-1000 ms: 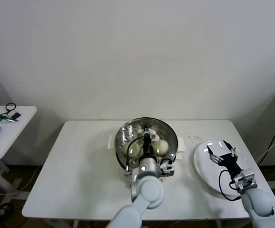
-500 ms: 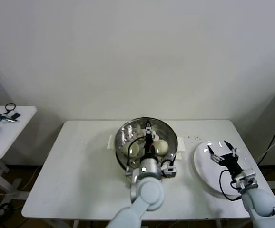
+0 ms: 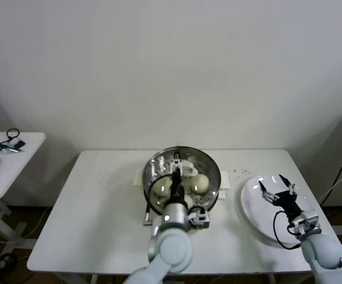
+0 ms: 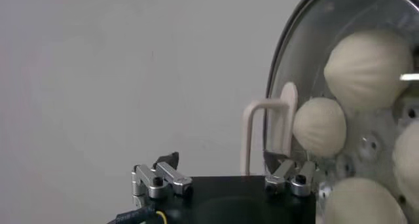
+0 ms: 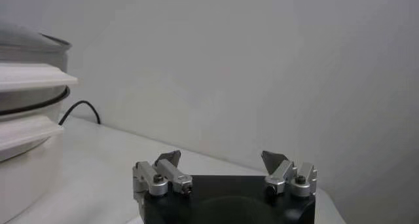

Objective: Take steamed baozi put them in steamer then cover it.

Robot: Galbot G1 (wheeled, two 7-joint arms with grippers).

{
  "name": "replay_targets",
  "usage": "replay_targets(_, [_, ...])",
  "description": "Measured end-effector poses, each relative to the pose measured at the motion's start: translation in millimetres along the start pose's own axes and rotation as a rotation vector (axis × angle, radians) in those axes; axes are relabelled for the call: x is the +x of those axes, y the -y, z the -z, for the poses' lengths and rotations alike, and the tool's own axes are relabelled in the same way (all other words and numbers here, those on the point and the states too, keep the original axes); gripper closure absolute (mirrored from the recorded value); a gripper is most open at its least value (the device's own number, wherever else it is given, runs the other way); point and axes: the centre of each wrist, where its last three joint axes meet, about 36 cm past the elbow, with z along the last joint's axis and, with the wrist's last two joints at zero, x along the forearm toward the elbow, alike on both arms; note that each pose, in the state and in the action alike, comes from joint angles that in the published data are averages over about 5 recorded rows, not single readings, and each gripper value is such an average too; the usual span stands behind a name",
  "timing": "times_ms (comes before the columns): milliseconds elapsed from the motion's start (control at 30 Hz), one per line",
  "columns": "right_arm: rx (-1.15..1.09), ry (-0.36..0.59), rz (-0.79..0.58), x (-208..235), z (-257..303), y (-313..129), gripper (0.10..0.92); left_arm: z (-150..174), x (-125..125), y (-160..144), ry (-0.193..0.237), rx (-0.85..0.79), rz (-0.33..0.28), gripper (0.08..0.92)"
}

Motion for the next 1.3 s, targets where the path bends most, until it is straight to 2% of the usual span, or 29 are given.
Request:
replay_targets(267, [0.004,0.002,0.002,0,2,0,0.2,-27,21,-9,0.001,0.035,-0.011,0.177])
replay_targets(433, [0.007,0.001,0.007,1,2,-2,0.2,-50,34,-19,-0.006,0.088,0.007,0.177])
replay_targets(567, [0.006,0.0,0.012,2,2,-3,0.2,-75,39,-28,-0.03,0.178,0.033,0.177])
replay_targets(667, [0.003,-0.001,0.012,5,1,-3,0.2,-96,39,-34,-0.072,0.282,0.049,0.177])
replay_targets(767, [-0.002,-0.001,0.014,7,1,-3,0.2,-120,38,-37,-0.137,0.401,0.053,0.177])
replay_targets(933, [-0.016,0.004,0.019,12,2,-4,0.2,-160,44,-32,-0.261,0.608,0.009,0.177])
replay_targets(1033, [-0.031,0.007,0.024,15,3,-6,0.2,-181,51,-24,-0.294,0.73,-0.02,0.177])
replay_targets(1133, [-0.047,0.012,0.03,19,3,-10,0.2,-198,59,-11,-0.28,0.851,-0.028,0.177])
replay_targets(1300, [-0.067,0.016,0.039,27,3,-13,0.2,-217,71,12,-0.211,1.038,0.005,0.177])
